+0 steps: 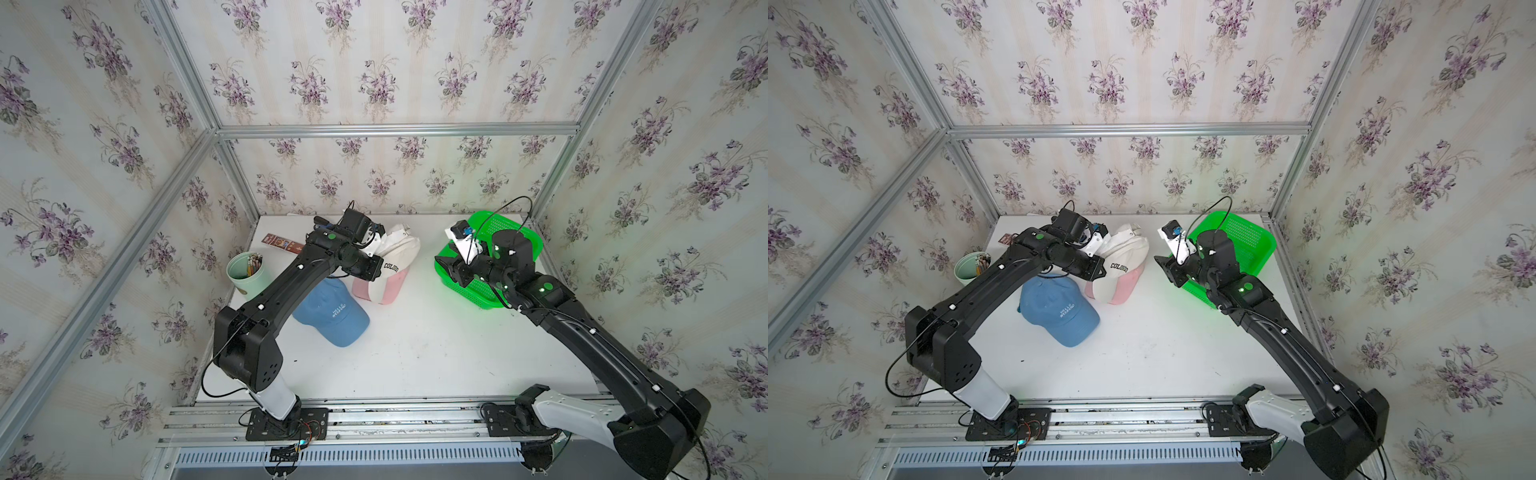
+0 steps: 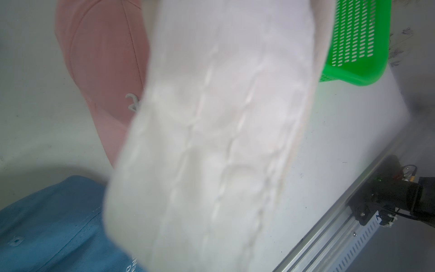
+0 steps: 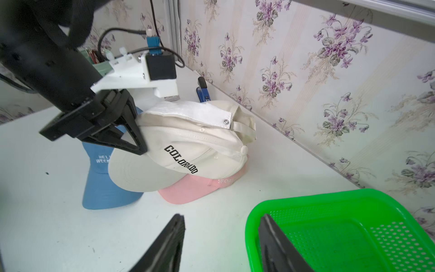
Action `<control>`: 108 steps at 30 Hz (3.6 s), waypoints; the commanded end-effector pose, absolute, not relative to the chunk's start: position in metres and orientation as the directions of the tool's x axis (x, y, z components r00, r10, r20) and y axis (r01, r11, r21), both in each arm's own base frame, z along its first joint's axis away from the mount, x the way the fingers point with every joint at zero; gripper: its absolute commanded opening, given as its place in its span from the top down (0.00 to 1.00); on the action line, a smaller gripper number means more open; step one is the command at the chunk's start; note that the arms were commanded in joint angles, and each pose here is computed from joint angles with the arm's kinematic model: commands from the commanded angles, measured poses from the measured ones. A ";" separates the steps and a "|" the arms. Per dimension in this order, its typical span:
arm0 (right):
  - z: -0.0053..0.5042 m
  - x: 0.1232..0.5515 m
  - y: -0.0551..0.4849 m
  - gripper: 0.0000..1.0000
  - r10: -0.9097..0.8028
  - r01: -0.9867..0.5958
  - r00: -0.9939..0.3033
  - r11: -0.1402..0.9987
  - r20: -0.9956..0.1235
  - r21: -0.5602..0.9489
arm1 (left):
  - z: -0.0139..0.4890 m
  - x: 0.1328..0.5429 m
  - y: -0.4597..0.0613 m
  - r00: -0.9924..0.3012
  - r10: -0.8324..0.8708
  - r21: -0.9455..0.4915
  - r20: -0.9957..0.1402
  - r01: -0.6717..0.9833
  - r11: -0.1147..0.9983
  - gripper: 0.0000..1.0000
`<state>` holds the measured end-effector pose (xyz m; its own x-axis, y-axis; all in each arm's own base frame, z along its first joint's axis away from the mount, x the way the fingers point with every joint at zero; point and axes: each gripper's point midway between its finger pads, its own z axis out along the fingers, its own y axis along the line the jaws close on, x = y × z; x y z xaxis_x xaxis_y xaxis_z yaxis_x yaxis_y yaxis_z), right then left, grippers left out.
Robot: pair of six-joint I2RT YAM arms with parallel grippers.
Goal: Turn the baseball cap inside out
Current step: Turn over the baseball cap.
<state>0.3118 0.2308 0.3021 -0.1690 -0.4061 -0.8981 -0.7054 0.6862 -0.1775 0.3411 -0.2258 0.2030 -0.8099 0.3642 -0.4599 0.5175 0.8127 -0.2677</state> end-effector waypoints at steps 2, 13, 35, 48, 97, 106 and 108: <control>0.315 0.331 0.229 0.44 -0.468 -0.625 -0.028 0.698 -0.883 -0.350 | 0.210 0.314 -0.241 -0.728 0.499 -0.276 -0.470 0.659 0.700 1.00; 0.308 0.315 0.251 0.45 -0.519 -0.706 0.166 0.531 -0.838 -0.469 | 0.226 0.278 -0.253 -0.567 0.663 -0.287 -0.489 0.822 0.492 0.89; 0.290 0.312 0.269 0.43 -0.609 -0.725 0.217 0.422 -0.763 -0.544 | 0.228 0.274 -0.256 -0.496 0.730 -0.186 -0.470 0.864 0.467 0.89; 0.268 0.304 0.265 0.42 -0.670 -0.752 0.194 0.368 -0.717 -0.547 | 0.242 0.273 -0.258 -0.476 0.714 -0.181 -0.514 0.874 0.452 0.90; 0.262 0.263 0.263 1.00 -0.589 -0.967 -0.198 0.248 -0.784 0.059 | 0.226 0.274 -0.238 -0.277 0.626 0.066 -0.729 0.882 0.467 0.22; 0.270 0.261 0.261 1.00 -0.565 -0.961 -0.215 0.269 -0.797 0.068 | 0.223 0.265 -0.265 -0.250 0.583 -0.030 -0.773 0.933 0.360 0.13; 0.271 0.261 0.262 1.00 -0.560 -0.960 -0.215 0.271 -0.800 0.069 | 0.222 0.261 -0.266 -0.246 0.575 -0.036 -0.780 0.936 0.351 0.15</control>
